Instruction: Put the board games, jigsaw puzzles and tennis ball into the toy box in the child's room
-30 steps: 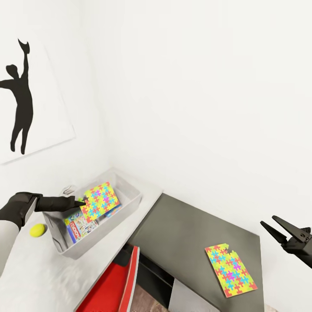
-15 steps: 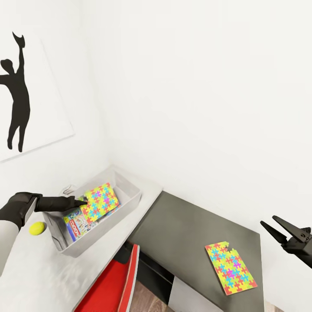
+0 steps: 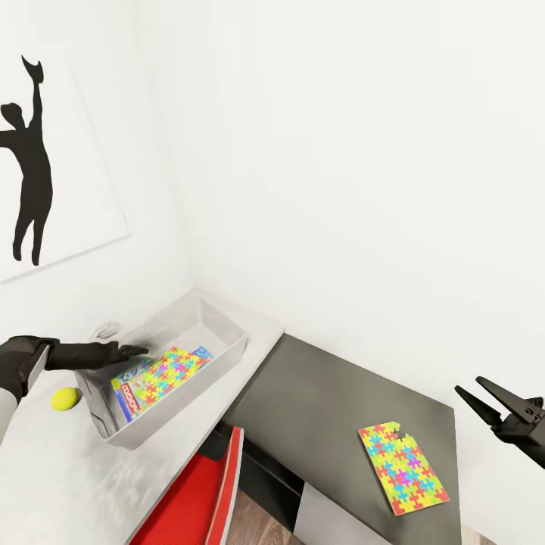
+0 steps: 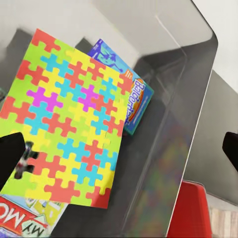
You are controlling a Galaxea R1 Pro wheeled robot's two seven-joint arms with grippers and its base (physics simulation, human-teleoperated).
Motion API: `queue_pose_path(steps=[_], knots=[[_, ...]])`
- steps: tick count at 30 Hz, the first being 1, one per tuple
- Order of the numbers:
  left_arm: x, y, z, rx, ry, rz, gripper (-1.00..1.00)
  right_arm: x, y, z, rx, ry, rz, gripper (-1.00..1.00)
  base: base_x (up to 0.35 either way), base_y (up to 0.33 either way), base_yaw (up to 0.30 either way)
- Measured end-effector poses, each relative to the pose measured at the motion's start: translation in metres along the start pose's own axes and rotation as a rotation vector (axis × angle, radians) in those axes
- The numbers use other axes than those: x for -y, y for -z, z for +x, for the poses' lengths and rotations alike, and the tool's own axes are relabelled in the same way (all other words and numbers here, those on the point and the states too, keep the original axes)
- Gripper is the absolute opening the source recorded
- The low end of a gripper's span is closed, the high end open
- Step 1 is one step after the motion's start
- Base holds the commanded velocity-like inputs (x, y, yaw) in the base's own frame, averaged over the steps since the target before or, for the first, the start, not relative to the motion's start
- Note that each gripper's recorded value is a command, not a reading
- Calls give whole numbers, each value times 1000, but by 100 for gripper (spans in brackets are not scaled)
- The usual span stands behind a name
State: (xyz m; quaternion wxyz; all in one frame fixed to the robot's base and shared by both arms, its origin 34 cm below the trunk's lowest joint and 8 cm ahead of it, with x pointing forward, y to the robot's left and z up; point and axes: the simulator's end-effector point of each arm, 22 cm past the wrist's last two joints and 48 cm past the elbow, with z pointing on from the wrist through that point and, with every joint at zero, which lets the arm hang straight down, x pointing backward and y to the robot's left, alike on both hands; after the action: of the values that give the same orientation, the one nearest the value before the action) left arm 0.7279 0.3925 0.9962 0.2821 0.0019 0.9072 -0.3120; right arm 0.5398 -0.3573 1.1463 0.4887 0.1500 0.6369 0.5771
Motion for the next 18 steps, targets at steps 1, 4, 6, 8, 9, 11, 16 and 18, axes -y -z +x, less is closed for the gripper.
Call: queue_pose_path(steps=[1,4,6,8,9,11,16,18], knots=[[-4,6,-2,7,0,-4,100,0,0,0,0,0,0,100,0,0,0],[-7,23,-9,38,11,14,100,0,0,1,1,-2,-1,100,0,0,0],[0,35,-18,75,23,69,100,0,0,1,2,-4,-2,100,0,0,0],[13,49,-27,112,23,144,100,0,-1,2,3,-5,-2,100,0,0,0],[17,53,-30,119,19,163,100,0,-1,2,3,-5,-3,100,0,0,0],[35,69,-38,138,-6,241,100,0,-1,2,4,-6,-4,100,0,0,0],[55,89,-44,150,-32,332,100,0,-1,2,4,-7,-5,100,0,0,0],[54,91,-45,151,-34,327,100,0,-1,2,4,-7,-5,100,0,0,0]])
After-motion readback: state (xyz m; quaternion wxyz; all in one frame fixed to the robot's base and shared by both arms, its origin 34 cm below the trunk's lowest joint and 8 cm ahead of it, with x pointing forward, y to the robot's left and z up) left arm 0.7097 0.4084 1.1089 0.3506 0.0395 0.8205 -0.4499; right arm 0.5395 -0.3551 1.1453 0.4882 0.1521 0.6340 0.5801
